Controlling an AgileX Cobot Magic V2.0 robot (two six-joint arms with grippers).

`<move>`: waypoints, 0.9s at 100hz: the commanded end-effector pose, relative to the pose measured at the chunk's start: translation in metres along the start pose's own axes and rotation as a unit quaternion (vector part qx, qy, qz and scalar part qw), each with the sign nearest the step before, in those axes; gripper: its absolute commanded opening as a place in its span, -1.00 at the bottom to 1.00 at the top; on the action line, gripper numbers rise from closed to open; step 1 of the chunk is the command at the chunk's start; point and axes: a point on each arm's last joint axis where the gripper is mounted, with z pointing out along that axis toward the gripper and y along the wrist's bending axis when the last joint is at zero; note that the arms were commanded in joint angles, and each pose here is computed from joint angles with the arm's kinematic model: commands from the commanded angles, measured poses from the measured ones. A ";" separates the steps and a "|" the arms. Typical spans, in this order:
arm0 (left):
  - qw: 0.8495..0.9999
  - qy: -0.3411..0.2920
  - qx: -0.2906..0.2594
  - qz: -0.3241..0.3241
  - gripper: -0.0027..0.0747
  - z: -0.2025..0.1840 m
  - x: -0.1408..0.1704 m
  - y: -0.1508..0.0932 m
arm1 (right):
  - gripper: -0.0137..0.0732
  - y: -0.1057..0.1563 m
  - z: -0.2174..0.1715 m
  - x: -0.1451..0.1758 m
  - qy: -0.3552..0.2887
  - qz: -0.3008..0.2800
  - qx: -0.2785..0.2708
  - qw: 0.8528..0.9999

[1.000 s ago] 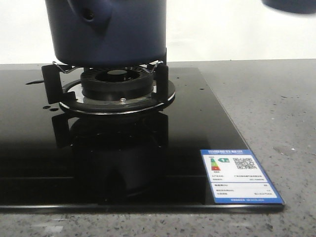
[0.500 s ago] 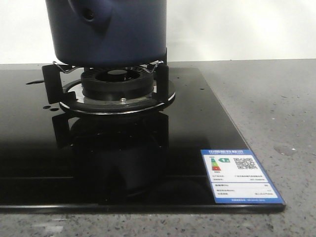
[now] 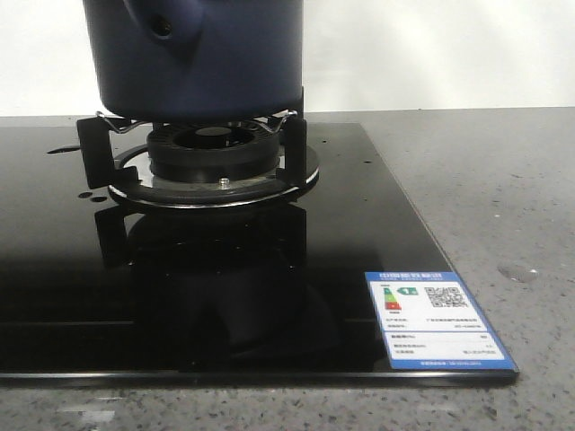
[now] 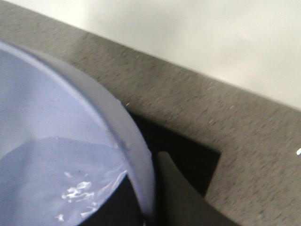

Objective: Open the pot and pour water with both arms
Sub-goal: 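Tilt the held bowl over the open saucepan to pour water in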

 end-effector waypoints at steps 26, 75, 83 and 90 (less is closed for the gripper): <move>0.999 -0.023 0.013 -0.017 -0.44 -0.003 -0.013 -0.004 | -0.82 0.032 -0.042 -0.033 -0.167 -0.124 0.153 0.966; 0.999 -0.023 0.013 -0.017 -0.44 -0.003 -0.013 -0.004 | -0.82 0.068 -0.028 -0.038 -0.203 -0.244 0.282 0.905; 0.999 -0.023 0.017 -0.018 -0.44 -0.003 -0.013 -0.005 | -0.82 0.073 -0.033 -0.042 -0.227 -0.259 0.318 0.883; 0.999 -0.021 0.022 -0.016 -0.44 -0.002 -0.012 -0.007 | -0.82 0.080 -0.038 -0.046 -0.251 -0.279 0.345 0.860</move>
